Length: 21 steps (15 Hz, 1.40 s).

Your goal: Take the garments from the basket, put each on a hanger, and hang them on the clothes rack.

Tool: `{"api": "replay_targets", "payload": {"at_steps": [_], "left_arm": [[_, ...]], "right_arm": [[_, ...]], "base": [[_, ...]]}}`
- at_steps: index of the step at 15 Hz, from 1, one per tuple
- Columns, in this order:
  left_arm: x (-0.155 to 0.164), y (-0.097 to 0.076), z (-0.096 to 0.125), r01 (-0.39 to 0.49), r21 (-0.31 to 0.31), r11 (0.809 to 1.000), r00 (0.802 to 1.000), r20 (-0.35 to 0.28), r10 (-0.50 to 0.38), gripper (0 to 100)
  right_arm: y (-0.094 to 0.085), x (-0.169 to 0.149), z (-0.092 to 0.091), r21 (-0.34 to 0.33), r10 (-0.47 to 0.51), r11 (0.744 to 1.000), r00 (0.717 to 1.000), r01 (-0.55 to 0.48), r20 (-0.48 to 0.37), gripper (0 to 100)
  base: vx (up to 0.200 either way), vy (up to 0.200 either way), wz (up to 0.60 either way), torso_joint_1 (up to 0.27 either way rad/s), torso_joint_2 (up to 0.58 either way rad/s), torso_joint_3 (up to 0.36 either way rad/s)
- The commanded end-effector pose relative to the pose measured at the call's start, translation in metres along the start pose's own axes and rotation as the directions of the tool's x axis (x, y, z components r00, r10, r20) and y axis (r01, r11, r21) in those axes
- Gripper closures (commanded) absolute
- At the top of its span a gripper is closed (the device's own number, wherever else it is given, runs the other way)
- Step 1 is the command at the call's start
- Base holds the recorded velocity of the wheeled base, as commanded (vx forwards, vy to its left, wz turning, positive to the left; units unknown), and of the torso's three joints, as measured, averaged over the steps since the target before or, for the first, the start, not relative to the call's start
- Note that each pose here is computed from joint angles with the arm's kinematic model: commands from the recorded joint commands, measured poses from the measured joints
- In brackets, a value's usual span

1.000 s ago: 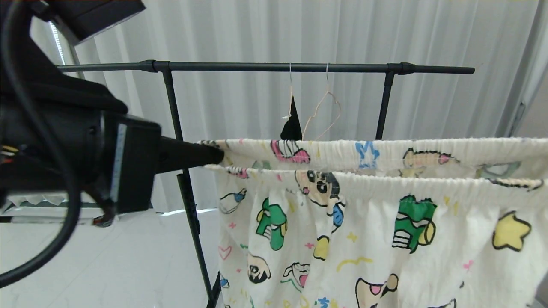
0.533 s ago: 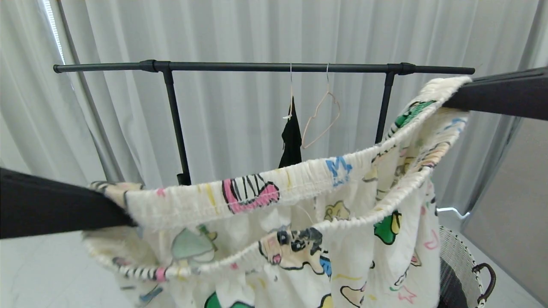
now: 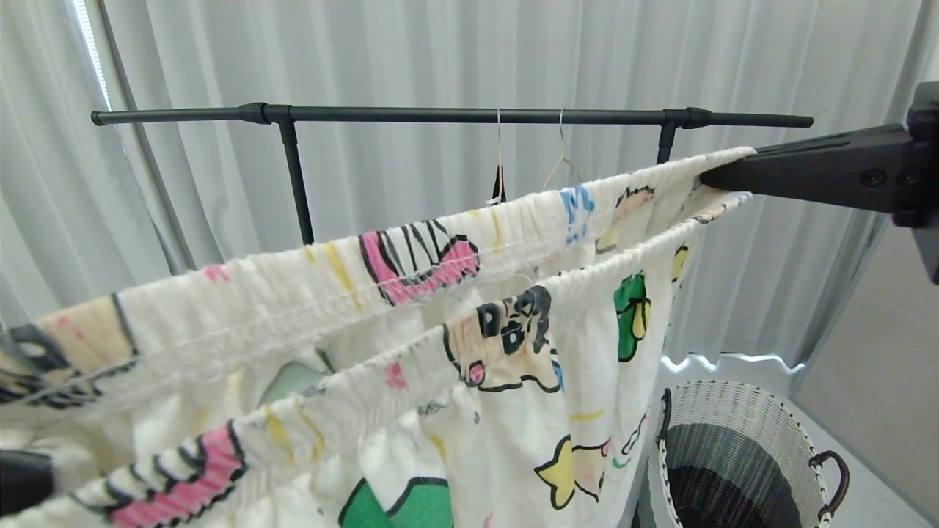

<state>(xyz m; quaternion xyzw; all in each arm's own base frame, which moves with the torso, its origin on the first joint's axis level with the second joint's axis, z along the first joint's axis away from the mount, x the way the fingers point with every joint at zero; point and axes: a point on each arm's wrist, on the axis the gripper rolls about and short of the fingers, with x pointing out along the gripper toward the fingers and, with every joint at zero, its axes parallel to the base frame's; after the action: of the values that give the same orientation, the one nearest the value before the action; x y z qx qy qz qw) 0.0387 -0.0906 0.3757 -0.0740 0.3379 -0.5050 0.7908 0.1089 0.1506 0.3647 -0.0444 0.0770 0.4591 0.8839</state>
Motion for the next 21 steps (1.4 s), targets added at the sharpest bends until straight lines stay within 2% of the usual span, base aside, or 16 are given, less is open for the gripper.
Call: {"api": "replay_targets", "payload": {"at_steps": [1,2,3,4,5,6,8,9,11,21], "left_arm": [[0.002,0.002,-0.002,-0.019,0.035,0.999,1.000,-0.003,0.019,100],[0.008,0.006,-0.003,-0.079,0.101,0.992,0.997,-0.005,0.080,100],[0.016,0.015,-0.004,-0.208,0.183,0.961,0.978,0.014,0.209,100],[0.024,0.024,-0.003,-0.335,0.244,0.910,0.941,0.029,0.338,100],[0.029,0.029,0.000,-0.397,0.259,0.880,0.915,0.043,0.401,100],[0.036,0.031,0.006,-0.415,0.246,0.876,0.908,0.055,0.415,100],[0.054,0.038,0.020,-0.446,0.209,0.870,0.895,0.118,0.430,100],[0.066,0.046,0.027,-0.476,0.182,0.860,0.878,0.155,0.453,100],[0.075,0.052,0.031,-0.502,0.168,0.849,0.861,0.187,0.472,100],[0.073,0.051,0.030,-0.504,0.167,0.848,0.860,0.192,0.473,100]], "right_arm": [[-0.004,-0.001,-0.001,0.003,-0.049,0.999,0.999,0.049,-0.004,100],[-0.007,-0.004,-0.001,0.006,-0.081,0.997,0.997,0.081,-0.001,100],[-0.012,-0.009,-0.002,0.010,-0.109,0.994,0.994,0.109,-0.014,100],[-0.015,-0.017,-0.004,0.013,-0.134,0.991,0.990,0.134,-0.039,100],[-0.017,-0.028,-0.006,0.016,-0.151,0.988,0.987,0.152,-0.057,100],[-0.017,-0.038,-0.008,0.017,-0.155,0.988,0.985,0.156,-0.072,100],[-0.014,-0.057,-0.016,0.017,-0.145,0.989,0.980,0.148,-0.133,100],[-0.012,-0.062,-0.019,0.013,-0.135,0.990,0.978,0.139,-0.162,100],[-0.011,-0.063,-0.020,0.009,-0.129,0.991,0.978,0.133,-0.166,100],[-0.011,-0.060,-0.025,0.008,-0.135,0.990,0.972,0.140,-0.192,100]], "base": [[0.000,0.000,0.00,0.000,0.00,0.000],[0.000,0.000,0.00,0.000,0.00,0.000],[0.000,0.000,0.00,0.000,0.00,0.000],[0.000,0.000,0.00,0.000,0.00,0.000],[0.000,0.000,0.00,0.000,0.00,0.000],[0.000,0.000,0.00,0.000,0.00,0.000],[0.000,0.000,0.00,0.000,0.00,0.000],[0.000,0.000,0.00,0.000,0.00,0.000],[0.000,0.000,0.00,0.000,0.00,0.000],[0.000,0.000,0.00,0.000,0.00,0.000]]}}
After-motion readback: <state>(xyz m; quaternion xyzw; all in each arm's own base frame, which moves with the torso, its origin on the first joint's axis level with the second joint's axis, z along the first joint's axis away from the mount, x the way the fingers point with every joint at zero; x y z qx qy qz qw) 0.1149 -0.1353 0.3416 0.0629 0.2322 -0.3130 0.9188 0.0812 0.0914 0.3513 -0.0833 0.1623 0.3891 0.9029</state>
